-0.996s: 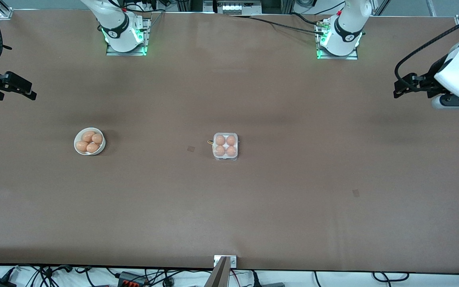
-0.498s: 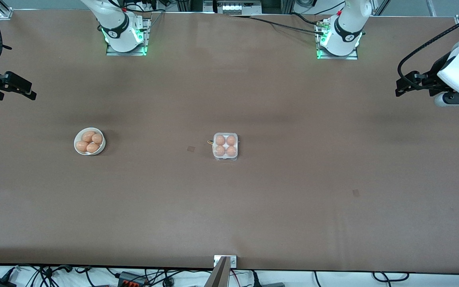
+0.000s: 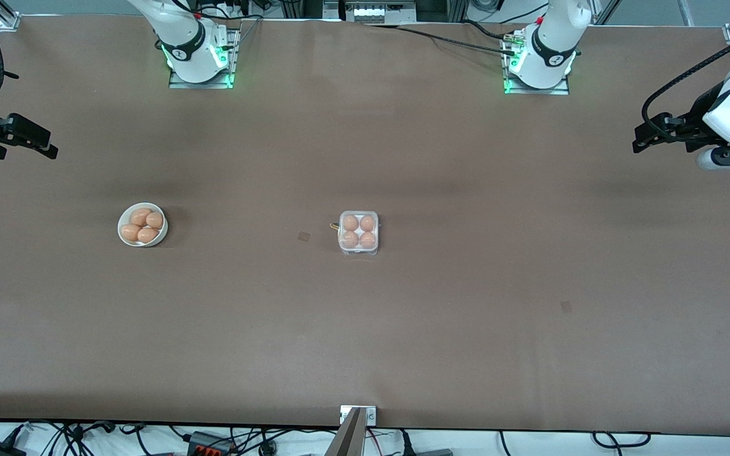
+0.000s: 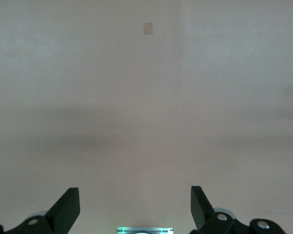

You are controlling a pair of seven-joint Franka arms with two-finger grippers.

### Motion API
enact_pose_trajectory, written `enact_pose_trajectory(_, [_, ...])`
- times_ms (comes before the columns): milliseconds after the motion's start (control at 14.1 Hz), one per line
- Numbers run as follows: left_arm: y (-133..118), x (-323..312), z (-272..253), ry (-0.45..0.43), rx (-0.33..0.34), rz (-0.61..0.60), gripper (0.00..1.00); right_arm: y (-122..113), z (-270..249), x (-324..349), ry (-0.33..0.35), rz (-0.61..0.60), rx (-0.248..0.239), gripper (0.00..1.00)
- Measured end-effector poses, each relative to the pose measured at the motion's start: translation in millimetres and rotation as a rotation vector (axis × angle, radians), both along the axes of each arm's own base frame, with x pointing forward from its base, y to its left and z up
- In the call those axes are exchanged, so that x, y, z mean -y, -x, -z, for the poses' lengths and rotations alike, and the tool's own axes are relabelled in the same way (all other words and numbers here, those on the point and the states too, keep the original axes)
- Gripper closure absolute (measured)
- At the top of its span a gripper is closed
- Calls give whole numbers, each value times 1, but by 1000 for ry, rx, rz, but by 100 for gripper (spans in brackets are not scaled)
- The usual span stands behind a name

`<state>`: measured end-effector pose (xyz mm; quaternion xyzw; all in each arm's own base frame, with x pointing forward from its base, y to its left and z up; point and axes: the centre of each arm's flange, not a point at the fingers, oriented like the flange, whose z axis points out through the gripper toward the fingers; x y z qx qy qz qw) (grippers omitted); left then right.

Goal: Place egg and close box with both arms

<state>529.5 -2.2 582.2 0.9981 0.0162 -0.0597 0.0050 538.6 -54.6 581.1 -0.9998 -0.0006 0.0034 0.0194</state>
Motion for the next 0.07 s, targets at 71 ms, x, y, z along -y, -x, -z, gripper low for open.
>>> enact_pose_trajectory(71, [0, 0, 0, 0, 0, 1, 0, 0, 0, 0, 0, 0, 0, 0])
